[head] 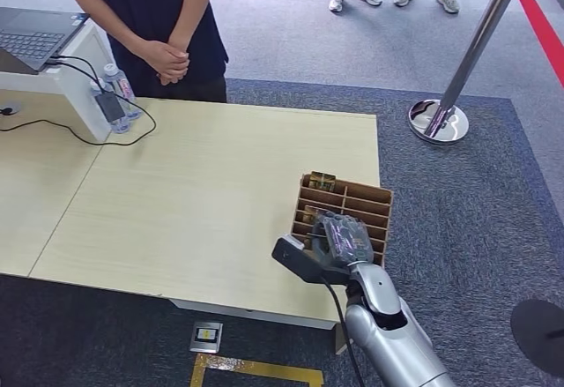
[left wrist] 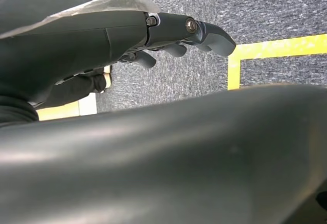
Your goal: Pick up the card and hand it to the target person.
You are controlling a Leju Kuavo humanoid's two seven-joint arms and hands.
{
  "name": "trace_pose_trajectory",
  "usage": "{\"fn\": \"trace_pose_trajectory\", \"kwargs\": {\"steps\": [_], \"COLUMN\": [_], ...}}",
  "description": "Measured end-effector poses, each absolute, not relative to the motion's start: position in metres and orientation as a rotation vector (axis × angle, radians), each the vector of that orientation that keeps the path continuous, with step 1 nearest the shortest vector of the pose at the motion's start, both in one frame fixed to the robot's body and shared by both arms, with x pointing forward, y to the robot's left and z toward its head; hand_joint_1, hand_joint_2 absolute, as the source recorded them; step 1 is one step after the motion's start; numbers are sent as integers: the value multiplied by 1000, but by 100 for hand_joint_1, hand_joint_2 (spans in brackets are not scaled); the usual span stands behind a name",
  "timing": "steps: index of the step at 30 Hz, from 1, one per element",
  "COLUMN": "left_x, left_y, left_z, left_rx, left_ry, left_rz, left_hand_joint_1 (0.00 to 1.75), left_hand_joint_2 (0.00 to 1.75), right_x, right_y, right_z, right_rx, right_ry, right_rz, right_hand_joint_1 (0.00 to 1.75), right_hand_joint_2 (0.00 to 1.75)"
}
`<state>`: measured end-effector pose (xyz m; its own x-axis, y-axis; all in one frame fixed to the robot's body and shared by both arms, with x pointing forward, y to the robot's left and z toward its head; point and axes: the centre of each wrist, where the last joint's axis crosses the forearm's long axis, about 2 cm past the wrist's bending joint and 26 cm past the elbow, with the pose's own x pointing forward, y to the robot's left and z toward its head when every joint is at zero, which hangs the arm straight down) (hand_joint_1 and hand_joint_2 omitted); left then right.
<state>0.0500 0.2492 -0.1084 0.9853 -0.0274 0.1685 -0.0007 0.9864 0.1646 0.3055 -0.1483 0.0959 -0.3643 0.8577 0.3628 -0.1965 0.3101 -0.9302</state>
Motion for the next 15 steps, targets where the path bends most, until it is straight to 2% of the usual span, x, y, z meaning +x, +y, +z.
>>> {"fn": "trace_pose_trajectory", "kwargs": {"steps": [15], "left_x": [50], "left_y": [249], "left_z": [-108], "left_rx": [168], "left_ry": [-174], "left_rz": [-11], "left_hand_joint_1": [0], "left_hand_joint_2": [0], "right_x": [300], "right_y": [-148], "right_z": [105], "right_rx": [-629], "right_ry": [-1604], "right_rz": [1271], "right_hand_joint_1": [175], "right_hand_joint_2": [175]}}
